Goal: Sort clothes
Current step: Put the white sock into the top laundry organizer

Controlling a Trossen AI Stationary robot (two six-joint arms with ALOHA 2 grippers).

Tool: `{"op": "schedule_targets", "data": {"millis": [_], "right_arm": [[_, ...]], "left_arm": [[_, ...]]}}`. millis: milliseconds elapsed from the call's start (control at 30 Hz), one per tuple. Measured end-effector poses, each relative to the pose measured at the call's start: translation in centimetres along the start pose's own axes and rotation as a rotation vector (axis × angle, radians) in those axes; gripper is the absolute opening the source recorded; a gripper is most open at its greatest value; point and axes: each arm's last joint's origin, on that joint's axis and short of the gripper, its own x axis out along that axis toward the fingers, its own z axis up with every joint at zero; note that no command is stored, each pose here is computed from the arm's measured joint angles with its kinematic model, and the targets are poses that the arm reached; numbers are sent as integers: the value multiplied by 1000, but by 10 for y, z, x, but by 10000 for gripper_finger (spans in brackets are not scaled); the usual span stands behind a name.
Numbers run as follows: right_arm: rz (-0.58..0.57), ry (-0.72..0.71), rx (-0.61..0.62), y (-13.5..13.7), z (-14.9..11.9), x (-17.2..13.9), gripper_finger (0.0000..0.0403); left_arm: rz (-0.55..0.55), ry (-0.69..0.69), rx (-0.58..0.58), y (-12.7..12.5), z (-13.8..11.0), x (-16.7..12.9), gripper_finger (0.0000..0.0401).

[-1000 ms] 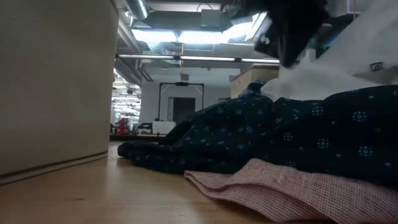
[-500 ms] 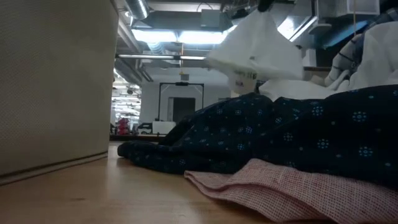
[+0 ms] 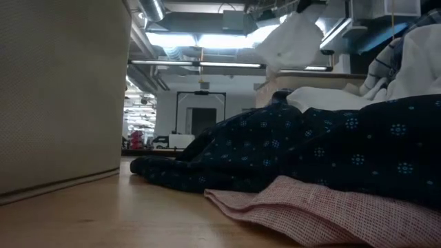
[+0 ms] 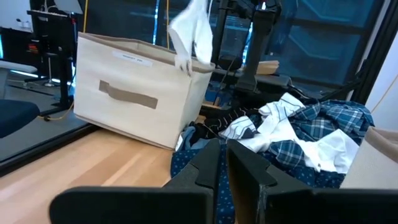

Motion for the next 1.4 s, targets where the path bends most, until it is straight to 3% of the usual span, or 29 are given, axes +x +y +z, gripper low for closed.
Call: {"op": "schedule_targets", "data": {"millis": [200, 433, 833, 1133, 1267, 1400], "right_arm": [[-123, 87, 116, -42, -14, 14, 1], [-102, 156, 224, -65, -31, 47, 1], [-76, 232, 291, -54, -75, 122, 3], [-57, 211, 297, -38, -90, 147, 31], [-55, 211, 333, -38, -90, 147, 62], [-45, 217, 320, -38, -90, 146, 120]], "left_arm": [[0, 0, 0, 0, 0, 0, 19], [0, 0, 0, 0, 0, 0, 19], [6, -1, 6, 0, 0, 0, 19], [10, 0, 7, 0, 0, 0, 19], [10, 0, 7, 0, 0, 0, 19], [10, 0, 8, 0, 0, 0, 19]]}}
